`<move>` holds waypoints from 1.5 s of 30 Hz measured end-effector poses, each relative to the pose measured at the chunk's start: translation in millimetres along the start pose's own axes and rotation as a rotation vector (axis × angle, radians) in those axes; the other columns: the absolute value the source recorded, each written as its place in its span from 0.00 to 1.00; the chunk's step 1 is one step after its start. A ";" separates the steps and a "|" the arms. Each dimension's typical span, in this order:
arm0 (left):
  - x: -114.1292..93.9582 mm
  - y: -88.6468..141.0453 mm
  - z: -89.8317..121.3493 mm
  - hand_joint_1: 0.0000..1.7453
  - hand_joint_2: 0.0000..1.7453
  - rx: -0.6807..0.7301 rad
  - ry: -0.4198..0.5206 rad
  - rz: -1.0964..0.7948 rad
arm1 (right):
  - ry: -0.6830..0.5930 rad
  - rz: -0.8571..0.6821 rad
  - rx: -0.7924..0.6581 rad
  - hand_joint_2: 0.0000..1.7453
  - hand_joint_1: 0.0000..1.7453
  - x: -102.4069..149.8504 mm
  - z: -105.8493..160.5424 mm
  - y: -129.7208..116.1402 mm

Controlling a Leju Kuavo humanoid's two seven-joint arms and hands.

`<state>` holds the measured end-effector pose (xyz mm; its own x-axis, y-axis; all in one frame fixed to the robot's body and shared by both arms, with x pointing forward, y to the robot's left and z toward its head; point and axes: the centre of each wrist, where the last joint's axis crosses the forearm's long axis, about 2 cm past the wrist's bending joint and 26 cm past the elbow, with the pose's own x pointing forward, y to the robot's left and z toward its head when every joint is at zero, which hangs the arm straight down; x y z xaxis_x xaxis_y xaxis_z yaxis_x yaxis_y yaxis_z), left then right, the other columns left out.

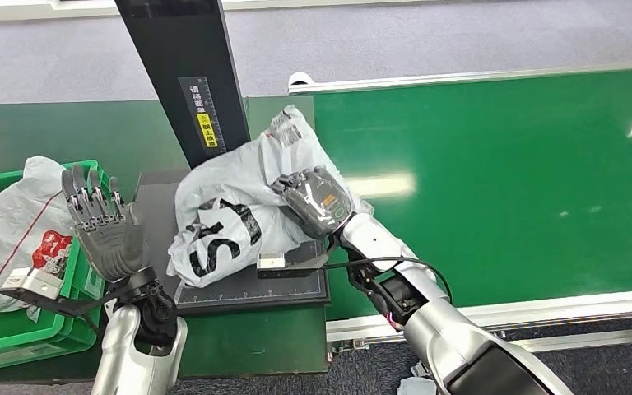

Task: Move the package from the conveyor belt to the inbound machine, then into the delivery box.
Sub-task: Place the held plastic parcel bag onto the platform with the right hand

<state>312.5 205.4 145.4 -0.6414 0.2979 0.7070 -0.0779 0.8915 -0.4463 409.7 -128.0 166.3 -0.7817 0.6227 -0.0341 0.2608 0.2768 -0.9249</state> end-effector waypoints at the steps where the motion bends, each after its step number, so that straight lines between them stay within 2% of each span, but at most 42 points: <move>1: -0.3 -1.7 -0.7 0.00 1.00 -0.005 0.000 0.005 | -0.003 0.011 -0.022 1.00 1.00 -1.0 -2.5 -3.2; 8: -1.4 -5.9 -2.0 0.00 1.00 -0.014 0.002 0.017 | 0.008 0.019 -0.101 1.00 1.00 -5.4 -8.9 -14.9; 11: -1.7 -6.2 -2.4 0.00 1.00 -0.015 0.002 0.018 | 0.019 -0.001 -0.093 1.00 1.00 -6.3 -9.6 -15.4; 13: -1.7 -6.3 -2.6 0.00 1.00 -0.016 0.002 0.018 | 0.086 -0.046 0.029 1.00 1.00 -8.3 -10.8 -12.4; 16: -2.7 -6.3 -2.3 0.00 1.00 -0.022 0.005 0.018 | 0.252 -0.118 0.402 1.00 1.00 -9.7 -7.0 -0.9; 18: -4.0 -6.3 -1.8 0.00 1.00 -0.029 0.010 0.015 | 0.307 -0.153 0.574 1.00 1.00 -8.7 1.6 8.6; 19: -4.7 -6.5 -1.7 0.00 1.00 -0.032 0.013 0.013 | 0.317 -0.170 0.616 1.00 0.95 -8.2 5.7 12.3; 22: -6.7 -8.5 -1.6 0.00 1.00 -0.040 0.020 0.009 | 0.323 -0.212 0.673 1.00 0.48 -7.5 14.7 19.6; 23: -7.1 -9.5 -1.5 0.00 1.00 -0.042 0.021 0.009 | 0.321 -0.225 0.681 1.00 0.37 -7.2 16.7 21.3; 30: -8.5 -13.3 -1.7 0.00 1.00 -0.052 0.026 0.010 | 0.317 -0.263 0.709 1.00 0.37 -6.5 21.8 25.3; 34: -8.8 -13.6 -2.1 0.00 1.00 -0.051 0.026 0.009 | 0.316 -0.268 0.713 1.00 0.00 -6.6 22.7 25.9; 39: -9.6 -13.7 -2.2 0.00 1.00 -0.049 0.030 0.013 | 0.267 -0.396 0.728 1.00 0.00 -9.8 23.8 25.1; 45: -10.1 -13.9 -2.4 0.00 1.00 -0.049 0.032 0.013 | 0.266 -0.424 0.726 1.00 0.00 -12.2 24.6 24.2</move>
<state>321.9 190.9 145.8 -0.6174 0.3196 0.7188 -0.0317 0.9029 -0.4286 411.6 -146.9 135.0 -0.5496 0.7479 0.3724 -0.5168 0.0459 -0.8549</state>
